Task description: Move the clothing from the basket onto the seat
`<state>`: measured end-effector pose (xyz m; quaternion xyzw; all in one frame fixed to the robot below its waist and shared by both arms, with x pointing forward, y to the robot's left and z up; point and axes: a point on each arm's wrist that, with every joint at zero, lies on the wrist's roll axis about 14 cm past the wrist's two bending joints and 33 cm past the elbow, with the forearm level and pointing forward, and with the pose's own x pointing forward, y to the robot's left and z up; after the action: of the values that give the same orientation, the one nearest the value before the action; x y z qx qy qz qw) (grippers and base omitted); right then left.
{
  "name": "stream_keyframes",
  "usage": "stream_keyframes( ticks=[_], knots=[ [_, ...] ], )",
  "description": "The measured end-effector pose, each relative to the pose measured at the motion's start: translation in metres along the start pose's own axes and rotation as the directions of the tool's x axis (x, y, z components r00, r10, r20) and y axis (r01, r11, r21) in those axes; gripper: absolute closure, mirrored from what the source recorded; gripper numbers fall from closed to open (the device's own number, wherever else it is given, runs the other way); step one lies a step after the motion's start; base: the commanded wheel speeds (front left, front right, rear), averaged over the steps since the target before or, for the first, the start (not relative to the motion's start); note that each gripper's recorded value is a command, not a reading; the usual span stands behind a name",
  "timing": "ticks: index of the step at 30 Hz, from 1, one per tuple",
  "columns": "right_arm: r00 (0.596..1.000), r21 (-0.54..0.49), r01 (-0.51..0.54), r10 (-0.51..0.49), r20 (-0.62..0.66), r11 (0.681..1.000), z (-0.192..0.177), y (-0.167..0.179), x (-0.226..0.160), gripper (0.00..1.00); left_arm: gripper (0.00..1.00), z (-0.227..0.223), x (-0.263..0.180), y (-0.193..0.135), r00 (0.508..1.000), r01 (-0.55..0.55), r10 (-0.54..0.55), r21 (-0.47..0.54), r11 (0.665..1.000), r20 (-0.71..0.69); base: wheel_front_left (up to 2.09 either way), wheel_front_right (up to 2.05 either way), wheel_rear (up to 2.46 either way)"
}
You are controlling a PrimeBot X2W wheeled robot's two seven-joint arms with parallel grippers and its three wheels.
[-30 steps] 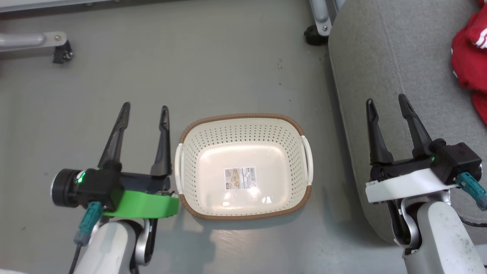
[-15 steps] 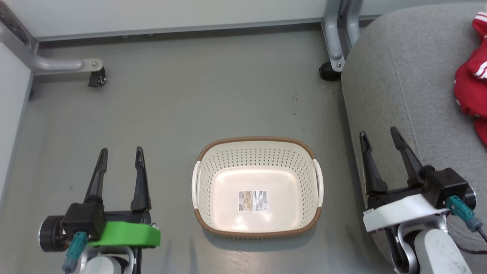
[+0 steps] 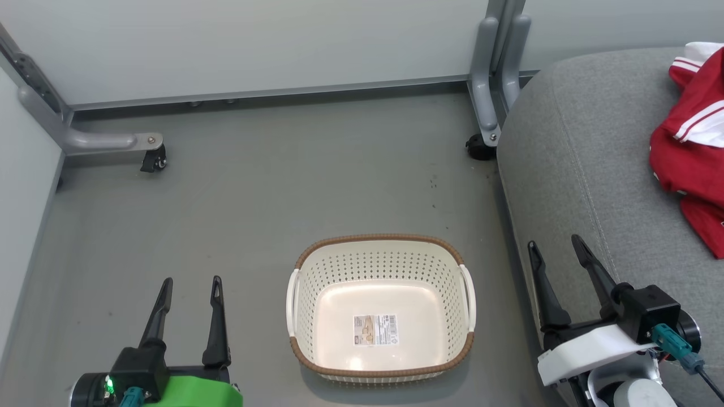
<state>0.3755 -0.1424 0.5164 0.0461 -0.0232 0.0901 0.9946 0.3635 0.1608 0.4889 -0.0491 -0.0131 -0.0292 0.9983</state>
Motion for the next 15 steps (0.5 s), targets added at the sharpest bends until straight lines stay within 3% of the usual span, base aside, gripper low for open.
stream_keyframes(
  ticks=[15],
  knots=[
    [1.0, -0.003, 0.008, -0.008, -0.013, 1.0, 0.002, 0.002, -0.017, 0.0, 0.0, -0.004, -0.016, 0.003, 1.0, 0.002, -0.002, 0.004, 1.0, -0.014, 0.0, 0.0, 0.0]
  ],
)
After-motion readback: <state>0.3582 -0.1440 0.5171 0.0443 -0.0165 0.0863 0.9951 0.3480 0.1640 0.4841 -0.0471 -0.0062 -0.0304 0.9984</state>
